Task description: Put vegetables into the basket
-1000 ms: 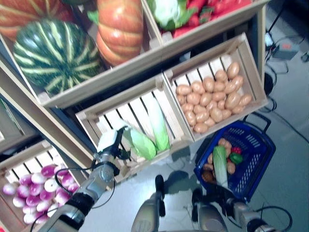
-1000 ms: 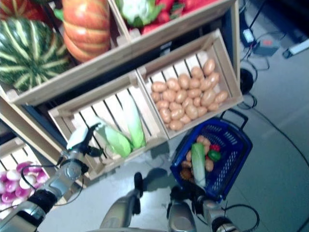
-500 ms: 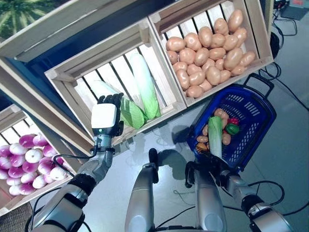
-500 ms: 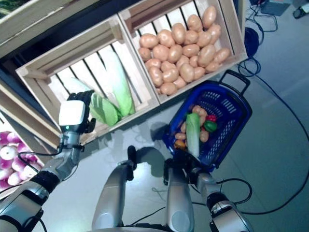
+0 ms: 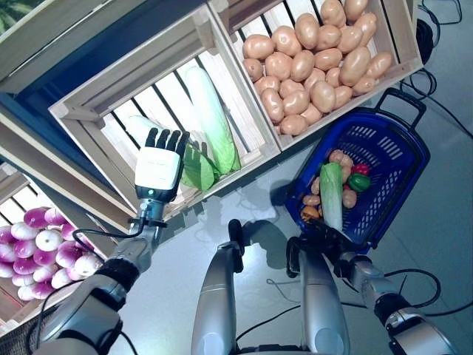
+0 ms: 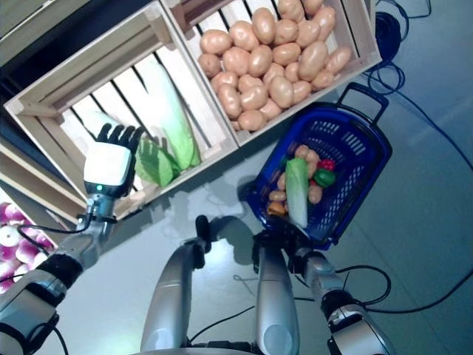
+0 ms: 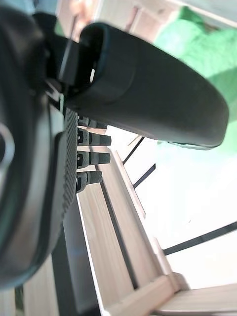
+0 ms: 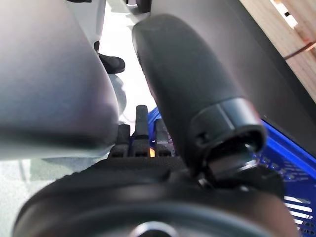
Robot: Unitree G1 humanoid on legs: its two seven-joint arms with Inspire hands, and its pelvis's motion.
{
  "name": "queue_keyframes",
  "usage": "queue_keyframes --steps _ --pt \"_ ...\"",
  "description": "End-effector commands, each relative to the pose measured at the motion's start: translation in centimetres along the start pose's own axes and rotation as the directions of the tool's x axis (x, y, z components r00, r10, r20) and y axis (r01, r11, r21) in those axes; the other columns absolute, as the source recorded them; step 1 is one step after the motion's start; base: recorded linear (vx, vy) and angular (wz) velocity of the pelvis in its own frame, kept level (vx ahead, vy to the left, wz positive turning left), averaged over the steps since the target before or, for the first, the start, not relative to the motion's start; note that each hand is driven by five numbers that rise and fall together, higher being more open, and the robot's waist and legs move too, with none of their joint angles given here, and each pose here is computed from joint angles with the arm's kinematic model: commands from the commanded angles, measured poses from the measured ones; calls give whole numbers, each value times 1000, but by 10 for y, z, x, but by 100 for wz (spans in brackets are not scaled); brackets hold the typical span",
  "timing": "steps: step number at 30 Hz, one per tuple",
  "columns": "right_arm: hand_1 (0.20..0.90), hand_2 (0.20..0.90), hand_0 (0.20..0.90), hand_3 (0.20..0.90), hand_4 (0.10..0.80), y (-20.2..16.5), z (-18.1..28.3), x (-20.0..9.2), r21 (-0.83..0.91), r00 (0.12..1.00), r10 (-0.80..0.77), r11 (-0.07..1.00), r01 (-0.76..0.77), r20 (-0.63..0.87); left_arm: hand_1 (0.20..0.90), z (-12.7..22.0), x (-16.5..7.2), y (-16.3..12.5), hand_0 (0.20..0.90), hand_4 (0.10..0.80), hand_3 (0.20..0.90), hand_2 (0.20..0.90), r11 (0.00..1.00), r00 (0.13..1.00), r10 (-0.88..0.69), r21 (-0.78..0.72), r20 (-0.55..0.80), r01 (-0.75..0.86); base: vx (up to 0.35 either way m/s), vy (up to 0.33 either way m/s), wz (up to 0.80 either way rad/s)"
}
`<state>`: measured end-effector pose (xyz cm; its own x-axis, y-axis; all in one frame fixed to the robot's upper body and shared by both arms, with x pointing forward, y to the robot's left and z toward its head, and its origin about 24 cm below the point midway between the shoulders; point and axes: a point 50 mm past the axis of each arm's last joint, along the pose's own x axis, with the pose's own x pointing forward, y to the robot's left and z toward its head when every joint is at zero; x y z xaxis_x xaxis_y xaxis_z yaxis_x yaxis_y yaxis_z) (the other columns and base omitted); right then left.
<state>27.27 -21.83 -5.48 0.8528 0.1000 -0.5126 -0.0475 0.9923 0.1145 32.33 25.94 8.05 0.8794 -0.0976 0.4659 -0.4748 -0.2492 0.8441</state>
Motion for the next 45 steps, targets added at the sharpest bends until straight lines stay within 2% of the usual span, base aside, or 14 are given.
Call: queue_keyframes --steps 1,4,12,16,23,28,35,42,43,44,45 --pt "900 900 900 900 800 -21 -33 -23 47 998 -34 998 37 -55 900 -31 8 15 900 800 900 900 990 996 63 132 -57 -55 40 37 -1" --pt "900 900 900 900 800 -26 -30 -24 48 998 -44 998 46 -40 900 -35 11 13 900 800 900 900 988 999 10 157 -37 -4 18 22 0" --pt "900 900 900 900 800 -28 -17 -20 26 998 -61 998 61 -17 900 -47 18 8 900 800 900 900 968 988 -129 203 -87 144 19 33 -4" --pt "900 900 900 900 800 -28 -13 -19 17 998 -66 998 67 -11 900 -53 30 15 900 800 900 900 967 990 -99 224 -105 120 0 0 0" --pt "900 900 900 900 800 -24 -7 -17 19 998 -58 998 58 22 900 -54 51 28 900 800 900 900 976 997 -64 206 -44 72 0 -9 0" --pt "900 900 900 900 800 -19 -6 -15 49 997 -57 997 54 45 900 -50 55 33 900 800 900 900 978 1000 -9 206 16 5 -2 -25 0" --pt "900 900 900 900 800 -18 -4 -15 55 994 -77 996 73 73 900 -49 52 31 900 800 900 900 983 999 33 182 -2 -32 0 0 0" --pt "900 900 900 900 800 -18 -2 -16 58 993 -81 995 77 81 900 -45 53 27 900 800 900 900 984 1000 -10 179 6 8 0 0 0" --pt "900 900 900 900 800 -19 -3 -16 59 993 -85 995 80 80 820 -44 52 25 820 747 820 820 984 1000 -21 179 3 20 0 0 0" --pt "900 900 900 900 800 -19 -3 -16 58 993 -85 995 80 82 561 -43 51 24 561 574 561 561 983 1000 -27 182 -1 26 0 0 0" --pt "900 900 900 900 800 -19 -1 -16 58 993 -83 995 78 85 396 -43 51 24 396 464 396 396 983 1000 -27 184 -4 28 0 0 0"
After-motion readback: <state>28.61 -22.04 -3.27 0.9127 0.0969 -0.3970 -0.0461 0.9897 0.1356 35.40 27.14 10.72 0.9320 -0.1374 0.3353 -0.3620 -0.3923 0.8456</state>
